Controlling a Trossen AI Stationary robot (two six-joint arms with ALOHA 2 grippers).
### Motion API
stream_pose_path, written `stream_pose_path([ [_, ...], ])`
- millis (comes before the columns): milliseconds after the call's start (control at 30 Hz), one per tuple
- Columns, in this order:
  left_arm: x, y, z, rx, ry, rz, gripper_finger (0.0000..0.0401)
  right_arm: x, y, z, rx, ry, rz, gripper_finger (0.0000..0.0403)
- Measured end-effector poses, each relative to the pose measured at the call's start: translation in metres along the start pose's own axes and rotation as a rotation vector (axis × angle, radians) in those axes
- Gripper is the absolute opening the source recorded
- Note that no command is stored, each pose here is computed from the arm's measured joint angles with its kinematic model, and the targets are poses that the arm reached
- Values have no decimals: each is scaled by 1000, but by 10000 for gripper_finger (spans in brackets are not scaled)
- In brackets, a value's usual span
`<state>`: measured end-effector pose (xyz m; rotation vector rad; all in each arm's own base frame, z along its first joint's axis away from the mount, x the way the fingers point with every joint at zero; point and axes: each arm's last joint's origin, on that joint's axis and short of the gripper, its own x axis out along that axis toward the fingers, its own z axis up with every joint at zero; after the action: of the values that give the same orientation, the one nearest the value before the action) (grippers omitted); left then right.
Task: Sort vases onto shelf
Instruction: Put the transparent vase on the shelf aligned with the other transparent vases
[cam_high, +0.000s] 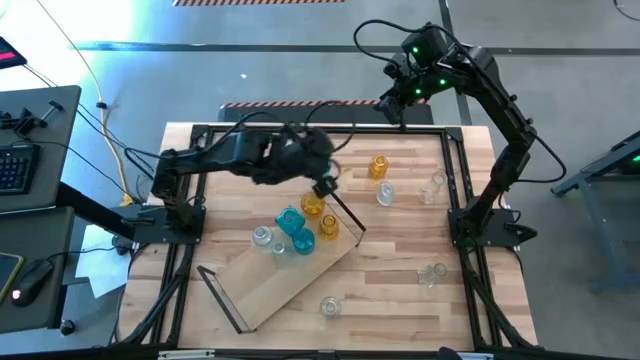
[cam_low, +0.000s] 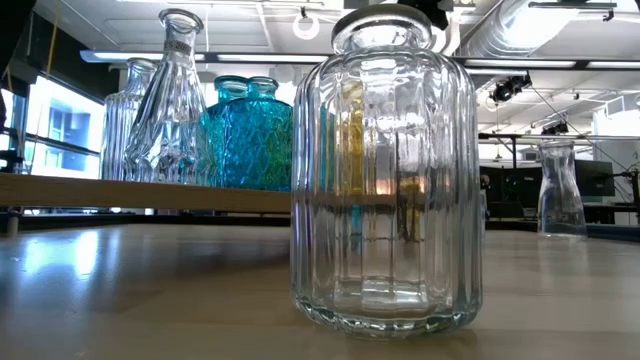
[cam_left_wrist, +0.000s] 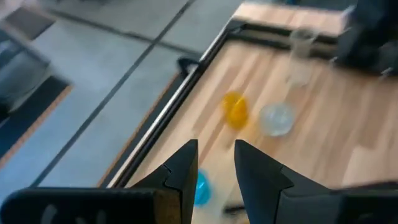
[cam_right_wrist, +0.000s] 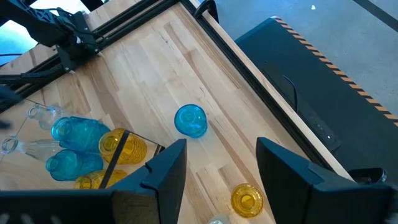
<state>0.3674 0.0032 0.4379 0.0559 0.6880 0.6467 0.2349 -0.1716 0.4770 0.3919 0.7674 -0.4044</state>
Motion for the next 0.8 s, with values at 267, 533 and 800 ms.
stream_pose_path([
  [267,31,10,18,-25,-88,-105,96,0,0,4,-9,-38,1,176],
  [533,37,33,21,-71,-83,-78,96,3,0,11,-131,-103,2,176],
  [800,36,35,19,-60,-60,-73,96,3,0,18,-276,-173,-6,176],
])
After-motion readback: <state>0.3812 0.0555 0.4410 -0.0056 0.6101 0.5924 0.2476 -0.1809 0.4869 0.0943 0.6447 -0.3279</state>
